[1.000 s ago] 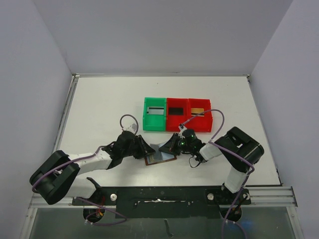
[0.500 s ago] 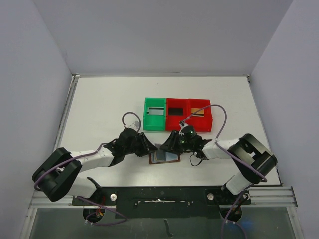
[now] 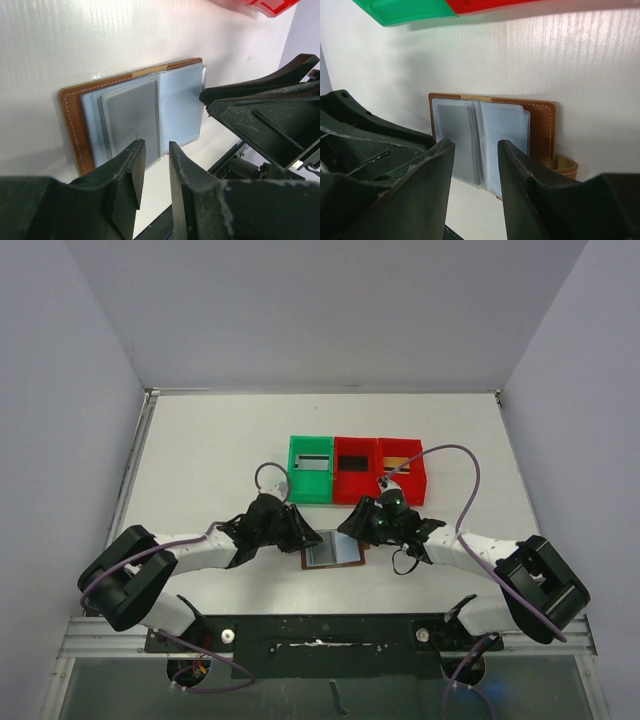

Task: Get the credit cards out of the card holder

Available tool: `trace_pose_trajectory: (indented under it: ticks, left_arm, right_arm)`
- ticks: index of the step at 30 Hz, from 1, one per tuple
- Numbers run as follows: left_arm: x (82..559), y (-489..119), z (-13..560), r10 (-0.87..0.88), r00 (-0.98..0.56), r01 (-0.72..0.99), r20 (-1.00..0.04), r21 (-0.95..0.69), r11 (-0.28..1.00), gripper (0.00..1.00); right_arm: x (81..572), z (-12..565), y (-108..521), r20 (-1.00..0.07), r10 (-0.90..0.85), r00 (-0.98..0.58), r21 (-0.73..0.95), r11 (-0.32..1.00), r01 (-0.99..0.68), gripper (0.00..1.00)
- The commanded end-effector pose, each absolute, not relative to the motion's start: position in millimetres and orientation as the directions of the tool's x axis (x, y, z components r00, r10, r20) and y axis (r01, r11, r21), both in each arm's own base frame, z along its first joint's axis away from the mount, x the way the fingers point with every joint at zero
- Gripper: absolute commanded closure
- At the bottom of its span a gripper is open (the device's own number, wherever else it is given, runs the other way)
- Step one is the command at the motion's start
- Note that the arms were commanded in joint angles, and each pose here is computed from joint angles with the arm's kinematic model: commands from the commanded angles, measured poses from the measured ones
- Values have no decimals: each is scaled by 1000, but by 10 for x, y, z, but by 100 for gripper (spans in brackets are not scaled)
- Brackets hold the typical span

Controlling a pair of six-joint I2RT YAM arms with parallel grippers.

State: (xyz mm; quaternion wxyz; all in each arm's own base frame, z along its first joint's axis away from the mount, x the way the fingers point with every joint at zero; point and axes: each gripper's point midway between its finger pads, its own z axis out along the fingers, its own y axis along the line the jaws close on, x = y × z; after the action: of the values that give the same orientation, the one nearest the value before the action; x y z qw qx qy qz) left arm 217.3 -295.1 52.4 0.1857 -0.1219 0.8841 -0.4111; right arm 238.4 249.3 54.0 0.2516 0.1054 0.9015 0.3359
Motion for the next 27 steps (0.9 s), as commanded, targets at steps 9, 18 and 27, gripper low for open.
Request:
trace_pose_trajectory:
  ticks: [9,18,27]
  left_arm:
    - [2267,-2589,797,-494,-798,-87,-345,-745,661,75]
    - [2238,-2521,815,-506,-790,-91,-346,-750,655,75]
    - [2241,-2591,855,-472,-806,-48,-358,-755,654,75]
  right_arm:
    - [2410,411,2863,-481,109,-870,397,912,-105,56]
    - [2423,443,2871,-509,62,-858,291,951,-103,53]
    - [2301,112,2850,-440,71,-895,309,948,-76,59]
